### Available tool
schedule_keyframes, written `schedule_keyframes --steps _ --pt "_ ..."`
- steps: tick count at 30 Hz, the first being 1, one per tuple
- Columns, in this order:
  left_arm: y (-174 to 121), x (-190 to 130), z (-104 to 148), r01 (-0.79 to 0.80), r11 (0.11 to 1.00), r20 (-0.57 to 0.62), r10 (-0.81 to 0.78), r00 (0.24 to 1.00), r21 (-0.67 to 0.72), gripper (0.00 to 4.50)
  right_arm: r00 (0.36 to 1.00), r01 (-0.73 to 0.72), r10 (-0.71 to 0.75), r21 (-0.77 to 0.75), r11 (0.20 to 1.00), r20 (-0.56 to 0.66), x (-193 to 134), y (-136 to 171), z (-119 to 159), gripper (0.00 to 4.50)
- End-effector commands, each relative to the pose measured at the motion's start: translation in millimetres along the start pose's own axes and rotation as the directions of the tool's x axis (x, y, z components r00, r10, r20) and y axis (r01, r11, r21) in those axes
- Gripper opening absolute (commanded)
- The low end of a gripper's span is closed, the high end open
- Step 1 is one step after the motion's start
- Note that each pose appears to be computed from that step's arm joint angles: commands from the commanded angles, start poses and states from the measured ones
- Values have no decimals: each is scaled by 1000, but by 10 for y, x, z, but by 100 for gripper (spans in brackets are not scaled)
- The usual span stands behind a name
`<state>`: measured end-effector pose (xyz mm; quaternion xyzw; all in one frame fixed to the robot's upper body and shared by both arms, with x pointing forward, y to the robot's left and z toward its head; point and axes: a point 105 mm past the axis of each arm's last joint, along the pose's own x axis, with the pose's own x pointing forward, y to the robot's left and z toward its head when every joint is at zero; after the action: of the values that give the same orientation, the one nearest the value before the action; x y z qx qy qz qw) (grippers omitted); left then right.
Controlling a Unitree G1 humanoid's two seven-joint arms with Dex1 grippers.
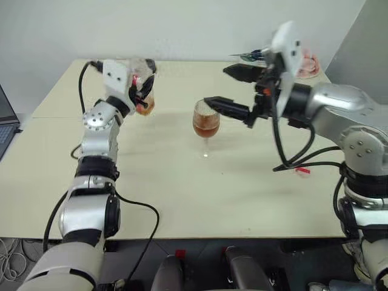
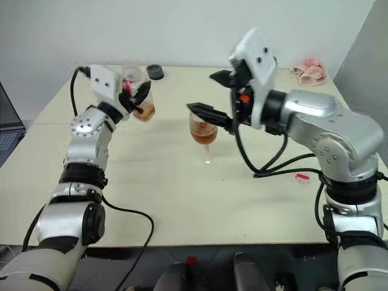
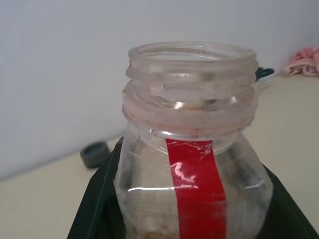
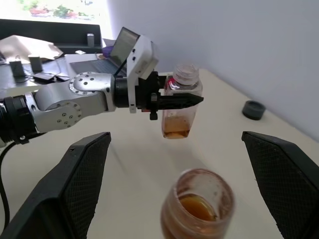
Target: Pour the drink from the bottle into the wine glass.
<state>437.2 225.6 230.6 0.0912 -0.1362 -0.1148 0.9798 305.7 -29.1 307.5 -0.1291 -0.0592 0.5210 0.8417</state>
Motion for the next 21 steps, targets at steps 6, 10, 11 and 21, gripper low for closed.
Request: schedule_keyframes --steps 6,10,11,21 --pt "123 -313 -120 -167 983 -39 165 986 -70 180 999 -47 47 3 999 -25 142 5 -43 450" --pt "109 -388 -253 -191 977 -83 184 979 -90 180 998 -64 64 0 998 -23 157 17 -39 450" --pt "100 -406 -267 -189 977 -88 180 980 -101 180 997 -69 69 1 998 -21 160 21 -34 450" --pt "119 -624 -285 -190 979 -119 181 976 -73 448 997 -76 77 13 997 -25 159 -27 -61 450"
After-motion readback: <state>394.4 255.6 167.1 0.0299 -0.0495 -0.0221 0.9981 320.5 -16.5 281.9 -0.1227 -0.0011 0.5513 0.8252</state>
